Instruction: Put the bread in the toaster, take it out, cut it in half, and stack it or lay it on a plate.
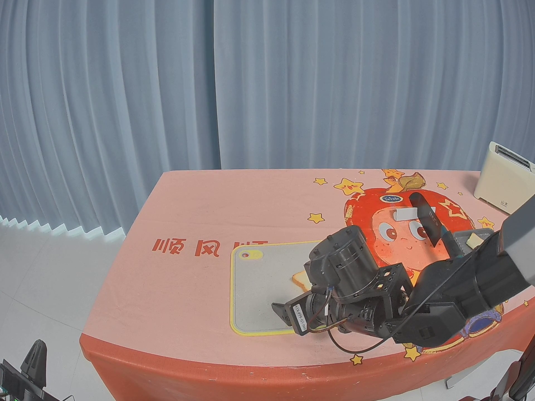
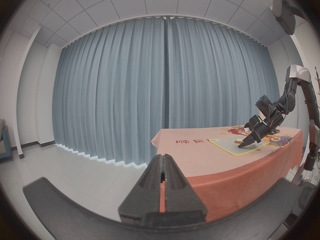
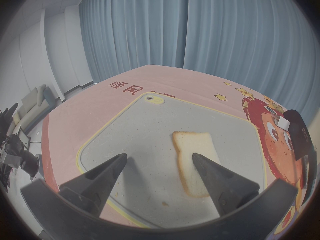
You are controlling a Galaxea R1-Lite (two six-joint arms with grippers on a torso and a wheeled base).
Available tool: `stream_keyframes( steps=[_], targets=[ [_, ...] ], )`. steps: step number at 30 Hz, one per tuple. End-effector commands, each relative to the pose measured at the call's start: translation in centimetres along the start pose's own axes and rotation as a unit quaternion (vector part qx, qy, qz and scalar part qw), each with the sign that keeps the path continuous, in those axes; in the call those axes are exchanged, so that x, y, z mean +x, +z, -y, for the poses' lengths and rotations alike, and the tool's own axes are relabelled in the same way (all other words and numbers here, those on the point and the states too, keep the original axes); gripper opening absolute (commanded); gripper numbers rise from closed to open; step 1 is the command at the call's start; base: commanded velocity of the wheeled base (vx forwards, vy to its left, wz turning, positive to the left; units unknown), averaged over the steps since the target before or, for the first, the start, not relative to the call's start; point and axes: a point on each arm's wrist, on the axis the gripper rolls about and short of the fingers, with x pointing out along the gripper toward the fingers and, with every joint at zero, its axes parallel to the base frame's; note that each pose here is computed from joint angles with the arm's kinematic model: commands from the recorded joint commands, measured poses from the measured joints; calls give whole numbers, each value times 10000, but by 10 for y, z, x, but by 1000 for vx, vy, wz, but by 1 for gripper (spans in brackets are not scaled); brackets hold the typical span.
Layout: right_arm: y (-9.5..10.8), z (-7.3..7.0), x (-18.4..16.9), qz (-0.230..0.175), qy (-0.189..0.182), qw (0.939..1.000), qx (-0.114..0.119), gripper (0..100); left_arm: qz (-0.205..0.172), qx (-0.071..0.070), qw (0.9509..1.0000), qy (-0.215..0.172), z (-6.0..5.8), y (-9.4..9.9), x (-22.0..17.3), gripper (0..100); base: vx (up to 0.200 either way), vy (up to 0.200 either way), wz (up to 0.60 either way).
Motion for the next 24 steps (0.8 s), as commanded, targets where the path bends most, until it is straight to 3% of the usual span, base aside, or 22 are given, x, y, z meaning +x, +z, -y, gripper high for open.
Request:
stream_keyframes(
  steps=[1,17,24],
  targets=[
    [1,0,-2,26,-36,10000,-2,0,-5,-1,10000,2,0,-5,0,0,0,0,0],
    [8,4,-16,267,-192,9995,25,0,-5,-1,10000,2,0,-5,0,0,0,0,0],
    [22,10,-40,632,-137,9978,151,0,-5,-1,10000,2,0,-5,0,0,0,0,0]
  ],
)
